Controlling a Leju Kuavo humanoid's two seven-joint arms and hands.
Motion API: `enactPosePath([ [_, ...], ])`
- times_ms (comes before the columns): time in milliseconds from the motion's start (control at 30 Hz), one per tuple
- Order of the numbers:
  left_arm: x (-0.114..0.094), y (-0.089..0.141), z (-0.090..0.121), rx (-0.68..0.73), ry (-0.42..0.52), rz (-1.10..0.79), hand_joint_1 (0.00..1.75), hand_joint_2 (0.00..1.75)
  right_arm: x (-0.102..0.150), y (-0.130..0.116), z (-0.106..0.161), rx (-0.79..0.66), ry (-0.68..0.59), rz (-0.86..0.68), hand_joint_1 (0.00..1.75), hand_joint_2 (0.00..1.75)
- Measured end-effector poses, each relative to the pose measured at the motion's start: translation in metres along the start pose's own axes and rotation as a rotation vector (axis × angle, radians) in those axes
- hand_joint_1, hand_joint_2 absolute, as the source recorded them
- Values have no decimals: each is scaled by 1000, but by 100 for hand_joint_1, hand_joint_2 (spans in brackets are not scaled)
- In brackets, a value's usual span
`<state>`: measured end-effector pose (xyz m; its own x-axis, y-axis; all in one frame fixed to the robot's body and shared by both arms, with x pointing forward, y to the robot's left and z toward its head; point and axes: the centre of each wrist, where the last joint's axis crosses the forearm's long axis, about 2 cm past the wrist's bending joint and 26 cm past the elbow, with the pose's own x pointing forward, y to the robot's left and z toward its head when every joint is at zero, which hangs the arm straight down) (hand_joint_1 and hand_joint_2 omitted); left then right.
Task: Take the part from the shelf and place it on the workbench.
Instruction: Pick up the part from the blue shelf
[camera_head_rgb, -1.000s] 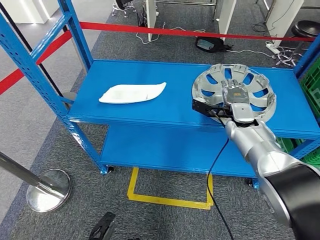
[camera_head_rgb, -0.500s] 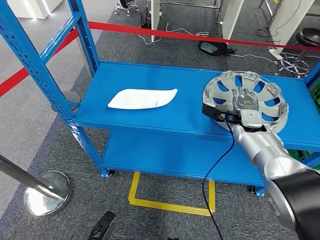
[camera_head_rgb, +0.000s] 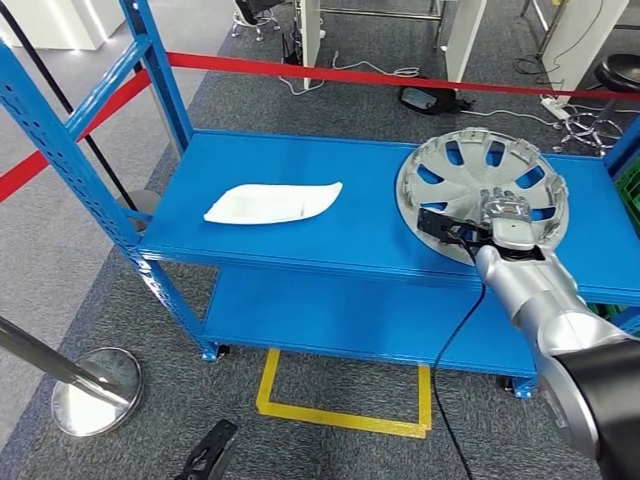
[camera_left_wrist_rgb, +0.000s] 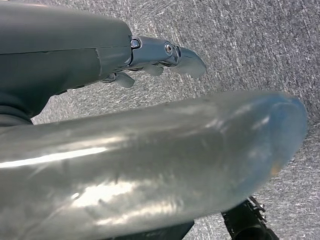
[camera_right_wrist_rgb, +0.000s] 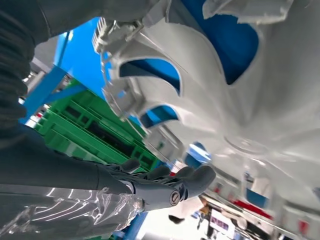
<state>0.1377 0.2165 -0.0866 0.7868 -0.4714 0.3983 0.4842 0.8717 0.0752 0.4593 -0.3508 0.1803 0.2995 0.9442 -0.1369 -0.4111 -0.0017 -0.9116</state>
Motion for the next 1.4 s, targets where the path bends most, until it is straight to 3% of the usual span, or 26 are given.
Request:
enactPosePath([
  [233,0,0,0,1,1,-6,0,0,-6,7,-1,18,21,-13,0,175],
  [467,-1,0,0,7,4,8,0,0,-7,8,-1,-98,-25,-50,0,175],
  [600,-4,0,0,14,7,17,0,0,-4,6,0,-243,-85,-61,0,0],
  [733,-6,-1,1,18,8,30,0,0,2,-1,2,-356,-152,-78,0,0],
  [900,-8,-1,1,18,3,42,0,0,11,-7,4,-374,-232,-61,0,0],
  [1100,-8,-1,1,11,-3,37,0,0,28,-17,8,-257,-324,8,0,0],
  [1400,-9,-1,1,2,1,25,0,0,34,14,10,17,-366,92,0,0],
])
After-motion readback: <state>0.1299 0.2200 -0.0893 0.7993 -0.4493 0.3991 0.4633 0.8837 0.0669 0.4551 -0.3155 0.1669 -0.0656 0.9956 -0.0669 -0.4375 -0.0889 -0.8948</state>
